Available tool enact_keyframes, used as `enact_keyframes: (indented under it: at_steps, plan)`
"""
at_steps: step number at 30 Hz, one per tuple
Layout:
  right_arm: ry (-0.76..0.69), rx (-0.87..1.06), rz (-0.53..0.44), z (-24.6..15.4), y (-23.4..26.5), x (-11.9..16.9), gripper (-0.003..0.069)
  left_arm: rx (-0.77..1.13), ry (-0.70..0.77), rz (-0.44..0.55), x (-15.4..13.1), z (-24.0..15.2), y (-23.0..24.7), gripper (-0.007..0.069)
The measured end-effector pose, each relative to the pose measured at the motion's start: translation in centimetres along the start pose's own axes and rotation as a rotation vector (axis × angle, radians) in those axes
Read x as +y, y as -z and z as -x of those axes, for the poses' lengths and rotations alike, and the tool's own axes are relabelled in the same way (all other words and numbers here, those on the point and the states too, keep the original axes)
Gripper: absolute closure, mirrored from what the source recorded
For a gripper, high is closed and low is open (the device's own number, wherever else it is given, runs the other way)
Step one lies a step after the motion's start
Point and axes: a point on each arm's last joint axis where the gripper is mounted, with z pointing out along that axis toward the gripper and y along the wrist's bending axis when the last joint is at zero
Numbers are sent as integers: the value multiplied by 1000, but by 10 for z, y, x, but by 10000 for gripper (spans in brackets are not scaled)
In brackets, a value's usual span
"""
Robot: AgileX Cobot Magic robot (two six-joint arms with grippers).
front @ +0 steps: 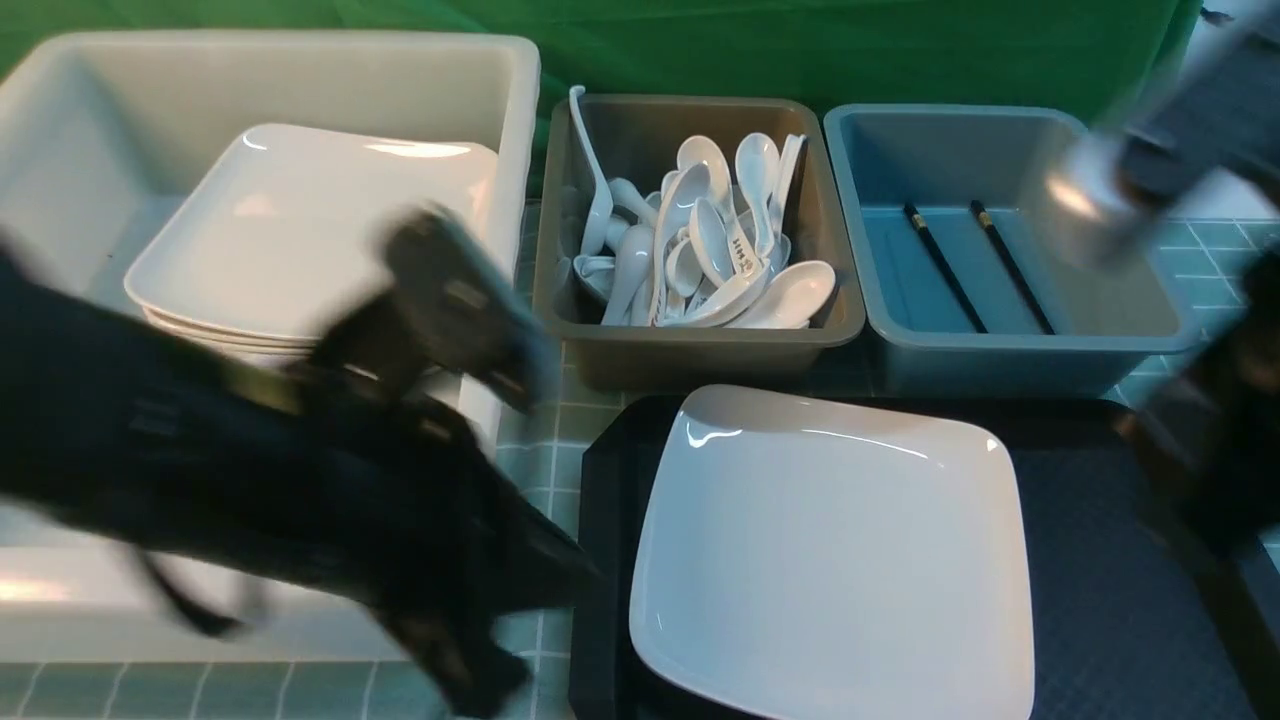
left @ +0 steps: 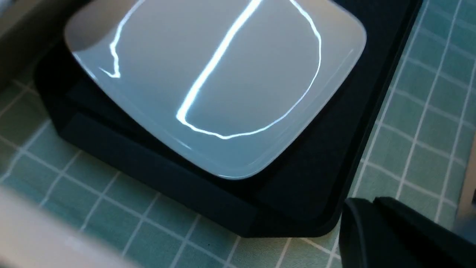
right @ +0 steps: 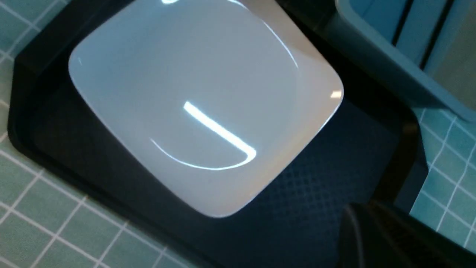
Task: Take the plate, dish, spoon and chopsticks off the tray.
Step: Use the left arm to grab a plate from the dinner plate
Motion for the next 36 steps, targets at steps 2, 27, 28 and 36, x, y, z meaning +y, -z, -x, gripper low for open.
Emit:
enact_keyframes:
  at_steps: [2, 27, 28, 36]
  plan:
    - [-50, -33, 4, -19, 9, -5, 606, 81, -100, -22, -7, 1, -31, 616]
    - [-159, -142, 36, -74, 32, -17, 572, 316, -790, 126, -1, -14, -157, 223]
    - [-159, -142, 37, -74, 32, -17, 571, 322, -814, 129, 1, -15, -160, 233]
    - [-160, -142, 39, -74, 32, -17, 569, 327, -878, 140, 4, -15, -167, 302]
